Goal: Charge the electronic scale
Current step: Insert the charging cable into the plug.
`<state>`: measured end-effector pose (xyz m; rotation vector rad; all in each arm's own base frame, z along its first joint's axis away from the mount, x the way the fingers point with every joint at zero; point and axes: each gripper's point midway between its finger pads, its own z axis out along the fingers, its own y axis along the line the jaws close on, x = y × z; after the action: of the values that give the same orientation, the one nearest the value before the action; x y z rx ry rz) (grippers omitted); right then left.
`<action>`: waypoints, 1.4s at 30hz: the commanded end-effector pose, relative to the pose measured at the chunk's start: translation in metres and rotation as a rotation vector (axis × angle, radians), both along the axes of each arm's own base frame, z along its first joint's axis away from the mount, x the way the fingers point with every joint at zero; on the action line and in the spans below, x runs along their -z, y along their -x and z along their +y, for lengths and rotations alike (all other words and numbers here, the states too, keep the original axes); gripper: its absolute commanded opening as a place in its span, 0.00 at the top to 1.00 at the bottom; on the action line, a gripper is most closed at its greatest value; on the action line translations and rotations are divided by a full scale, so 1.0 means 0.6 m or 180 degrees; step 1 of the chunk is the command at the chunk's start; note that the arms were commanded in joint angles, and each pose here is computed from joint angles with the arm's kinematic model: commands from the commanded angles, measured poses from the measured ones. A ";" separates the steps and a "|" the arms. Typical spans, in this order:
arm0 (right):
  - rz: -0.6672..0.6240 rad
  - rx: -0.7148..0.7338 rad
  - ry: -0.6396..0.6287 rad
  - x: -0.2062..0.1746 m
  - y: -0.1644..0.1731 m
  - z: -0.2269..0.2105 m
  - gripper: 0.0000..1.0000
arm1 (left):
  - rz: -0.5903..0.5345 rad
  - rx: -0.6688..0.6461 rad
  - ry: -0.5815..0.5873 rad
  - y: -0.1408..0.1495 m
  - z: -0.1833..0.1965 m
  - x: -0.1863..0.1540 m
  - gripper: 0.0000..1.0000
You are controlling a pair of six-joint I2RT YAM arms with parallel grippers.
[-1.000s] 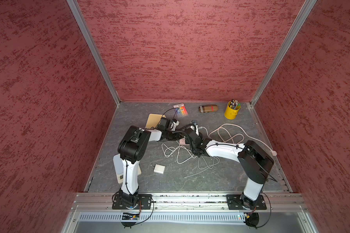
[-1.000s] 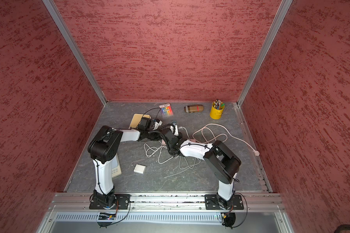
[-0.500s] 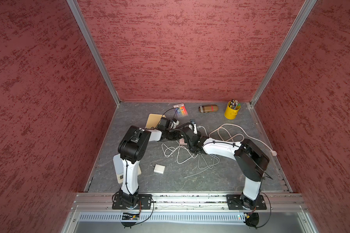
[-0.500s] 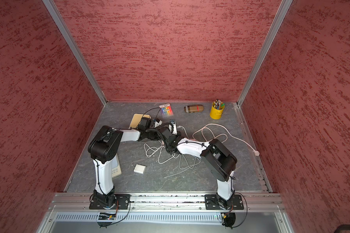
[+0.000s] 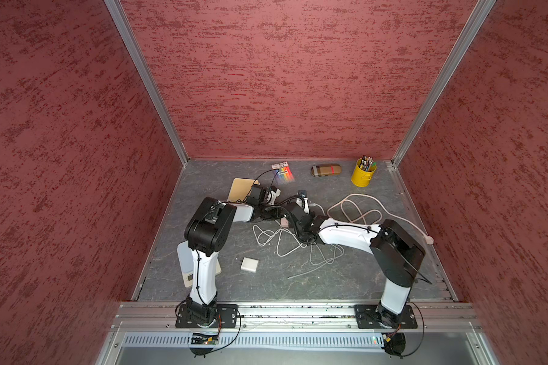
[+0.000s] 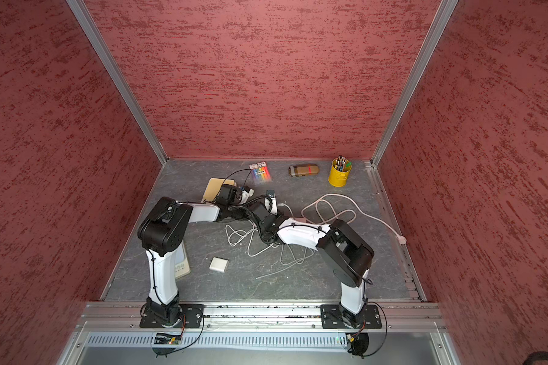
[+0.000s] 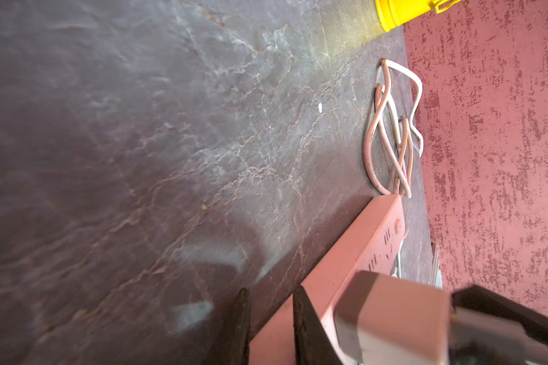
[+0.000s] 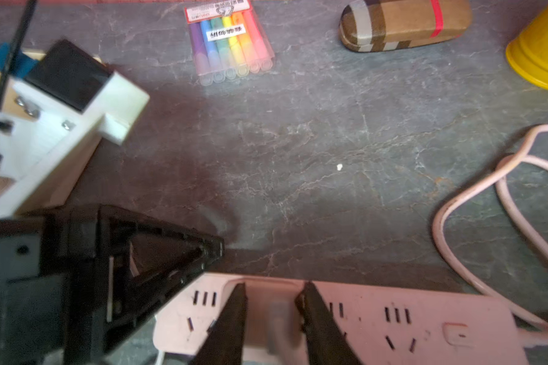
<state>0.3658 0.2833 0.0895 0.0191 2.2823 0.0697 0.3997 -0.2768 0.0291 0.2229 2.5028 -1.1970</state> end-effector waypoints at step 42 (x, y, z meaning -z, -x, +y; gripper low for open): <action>0.0292 -0.0257 -0.1155 -0.094 0.019 0.038 0.50 | 0.0014 0.0031 -0.0239 0.028 0.017 -0.008 0.54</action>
<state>0.3547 0.2931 0.1134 0.1647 2.3958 0.3779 0.3937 -0.2758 0.0350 0.2567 2.4981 -1.1708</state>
